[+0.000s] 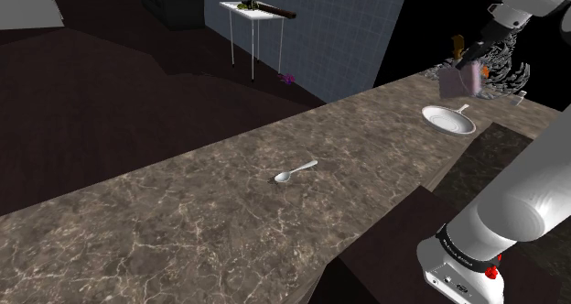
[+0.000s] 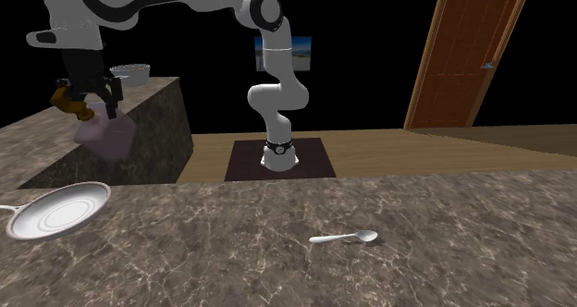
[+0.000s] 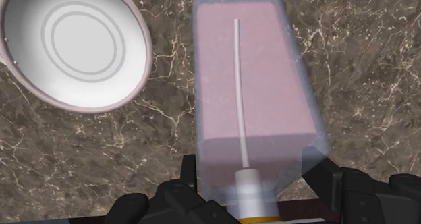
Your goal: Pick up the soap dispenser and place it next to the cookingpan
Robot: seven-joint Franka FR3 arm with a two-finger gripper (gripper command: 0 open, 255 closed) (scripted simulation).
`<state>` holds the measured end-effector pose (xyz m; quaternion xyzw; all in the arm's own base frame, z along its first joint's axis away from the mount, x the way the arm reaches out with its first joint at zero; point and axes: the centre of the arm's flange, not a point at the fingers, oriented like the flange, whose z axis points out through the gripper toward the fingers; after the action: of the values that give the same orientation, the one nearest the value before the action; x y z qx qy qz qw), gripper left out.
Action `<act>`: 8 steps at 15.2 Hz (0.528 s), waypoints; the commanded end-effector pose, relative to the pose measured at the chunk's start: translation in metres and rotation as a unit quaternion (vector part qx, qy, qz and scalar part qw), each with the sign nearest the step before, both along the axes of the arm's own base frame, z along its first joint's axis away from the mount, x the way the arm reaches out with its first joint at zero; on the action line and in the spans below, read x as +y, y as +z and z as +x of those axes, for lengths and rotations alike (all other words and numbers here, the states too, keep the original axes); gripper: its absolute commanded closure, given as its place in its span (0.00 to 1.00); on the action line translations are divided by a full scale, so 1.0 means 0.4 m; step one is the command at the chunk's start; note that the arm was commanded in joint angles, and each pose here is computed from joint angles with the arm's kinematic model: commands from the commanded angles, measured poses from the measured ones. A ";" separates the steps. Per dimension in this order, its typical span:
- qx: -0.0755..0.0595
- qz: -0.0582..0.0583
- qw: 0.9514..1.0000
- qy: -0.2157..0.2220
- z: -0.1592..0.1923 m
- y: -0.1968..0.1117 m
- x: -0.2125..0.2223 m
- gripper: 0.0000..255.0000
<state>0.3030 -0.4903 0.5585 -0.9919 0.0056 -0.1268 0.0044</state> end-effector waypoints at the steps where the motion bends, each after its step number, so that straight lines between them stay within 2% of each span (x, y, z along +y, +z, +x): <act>1: 0.000 0.000 1.000 0.000 -0.001 -0.028 0.004 1.00; 8: 0.000 0.000 1.000 0.000 -0.001 -0.120 0.004 1.00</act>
<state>0.3028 -0.4893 0.5164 -0.9919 0.0056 -0.1268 0.0044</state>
